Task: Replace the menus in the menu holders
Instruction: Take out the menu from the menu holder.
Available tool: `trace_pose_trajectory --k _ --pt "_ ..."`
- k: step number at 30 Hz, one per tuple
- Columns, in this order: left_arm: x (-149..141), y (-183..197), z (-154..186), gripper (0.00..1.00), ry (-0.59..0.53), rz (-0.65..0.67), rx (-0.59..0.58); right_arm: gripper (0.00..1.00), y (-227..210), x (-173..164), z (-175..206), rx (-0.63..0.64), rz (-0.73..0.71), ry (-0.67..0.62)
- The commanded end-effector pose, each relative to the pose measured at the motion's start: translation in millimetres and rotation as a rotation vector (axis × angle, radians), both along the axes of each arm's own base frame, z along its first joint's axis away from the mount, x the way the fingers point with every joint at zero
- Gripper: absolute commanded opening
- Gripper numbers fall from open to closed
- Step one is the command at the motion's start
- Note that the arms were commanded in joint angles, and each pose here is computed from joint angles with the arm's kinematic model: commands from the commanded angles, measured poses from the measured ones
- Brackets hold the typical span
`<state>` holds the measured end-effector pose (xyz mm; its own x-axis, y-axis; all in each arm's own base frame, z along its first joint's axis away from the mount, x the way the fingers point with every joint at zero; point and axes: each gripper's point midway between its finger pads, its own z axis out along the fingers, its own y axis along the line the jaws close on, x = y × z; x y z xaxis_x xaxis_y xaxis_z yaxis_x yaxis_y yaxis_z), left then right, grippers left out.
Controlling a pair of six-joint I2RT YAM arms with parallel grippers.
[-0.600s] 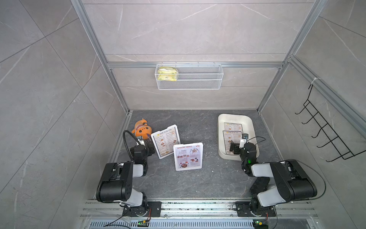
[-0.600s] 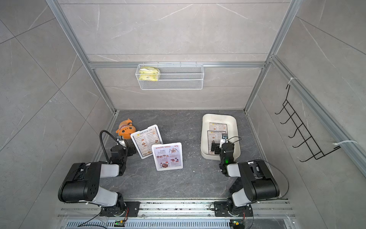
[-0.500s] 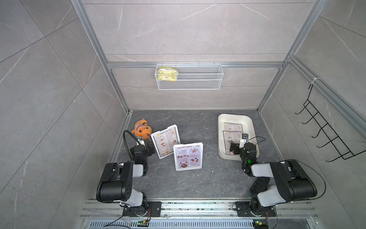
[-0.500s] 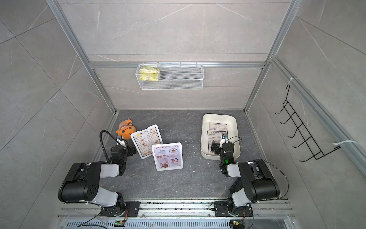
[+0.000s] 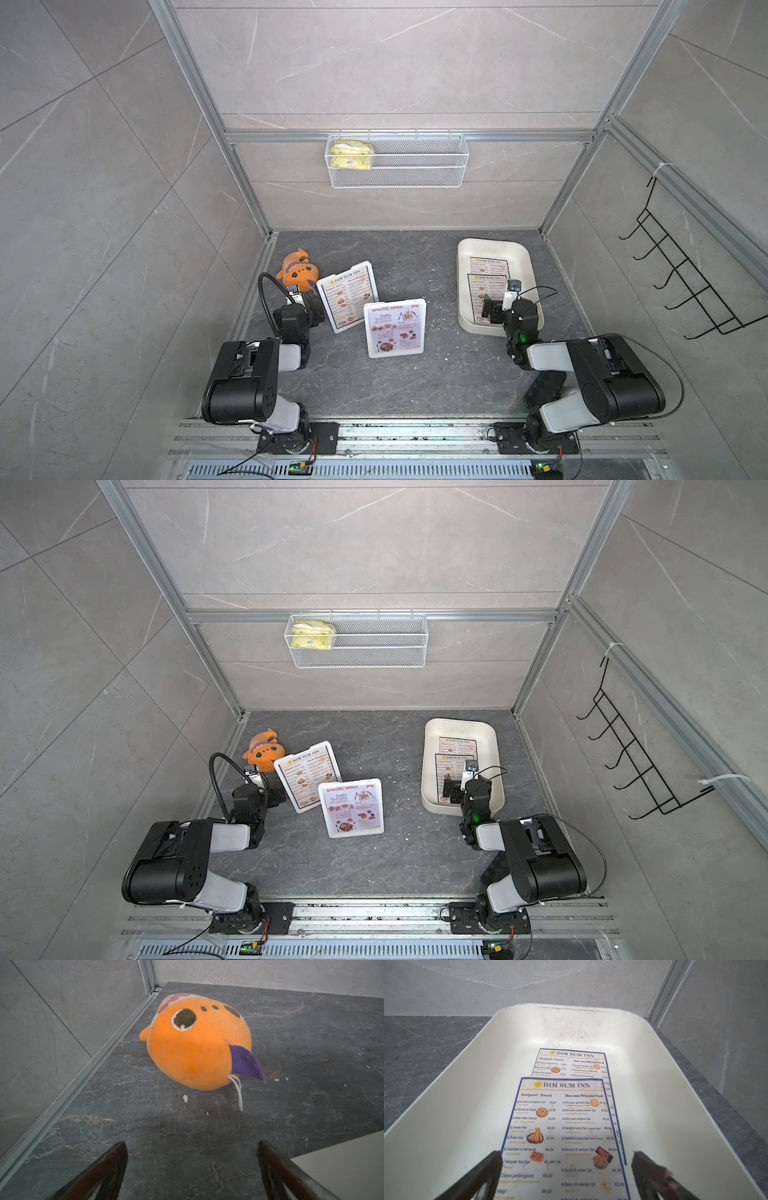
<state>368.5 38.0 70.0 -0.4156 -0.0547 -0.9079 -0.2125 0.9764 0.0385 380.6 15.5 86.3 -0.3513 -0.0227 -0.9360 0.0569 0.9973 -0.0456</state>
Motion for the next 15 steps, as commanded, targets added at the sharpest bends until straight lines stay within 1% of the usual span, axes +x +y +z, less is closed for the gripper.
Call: trace_pose_trajectory --k 1,3,4,5,7,8,9,10,11,12,13,15 --pt "11.7 1.2 18.8 1.0 -0.067 0.002 0.025 1.0 3.7 7.0 8.6 -0.008 0.019 -0.032" --pt "11.1 5.1 22.9 1.0 -0.08 0.024 0.034 1.0 5.1 6.9 12.6 -0.011 0.024 -0.044" --pt "8.3 7.7 25.3 1.0 -0.074 0.044 0.026 1.0 9.0 5.0 19.8 -0.022 0.038 -0.056" --pt "5.8 6.1 31.2 1.0 -0.094 0.034 0.032 1.0 12.3 1.1 27.6 -0.041 0.047 -0.062" --pt "-5.6 9.3 53.2 1.0 -0.144 0.082 0.067 1.0 18.2 -9.1 48.5 -0.068 0.057 -0.082" --pt "-15.0 14.3 69.9 1.0 -0.175 0.126 0.069 1.0 18.9 -14.0 58.7 -0.056 0.056 -0.088" --pt "-24.7 20.5 86.5 1.0 -0.212 0.181 0.031 1.0 15.5 -17.6 71.1 -0.005 0.023 -0.107" --pt "-39.5 30.4 100.2 1.0 -0.233 0.263 -0.024 1.0 12.9 -20.9 84.1 0.058 -0.009 -0.117" --pt "-55.3 38.0 117.5 1.0 -0.256 0.33 -0.078 1.0 12.4 -24.6 93.2 0.099 -0.02 -0.101" --pt "-70.0 41.7 131.4 1.0 -0.28 0.369 -0.122 1.0 16.0 -25.5 101.5 0.125 -0.008 -0.088" --pt "-84.2 40.9 146.6 1.0 -0.321 0.374 -0.172 1.0 19.5 -27.4 108.0 0.161 0.002 -0.066" --pt "-105.3 30.9 166.6 1.0 -0.438 0.322 -0.302 1.0 26.6 -29.1 123.9 0.233 0.025 -0.068"
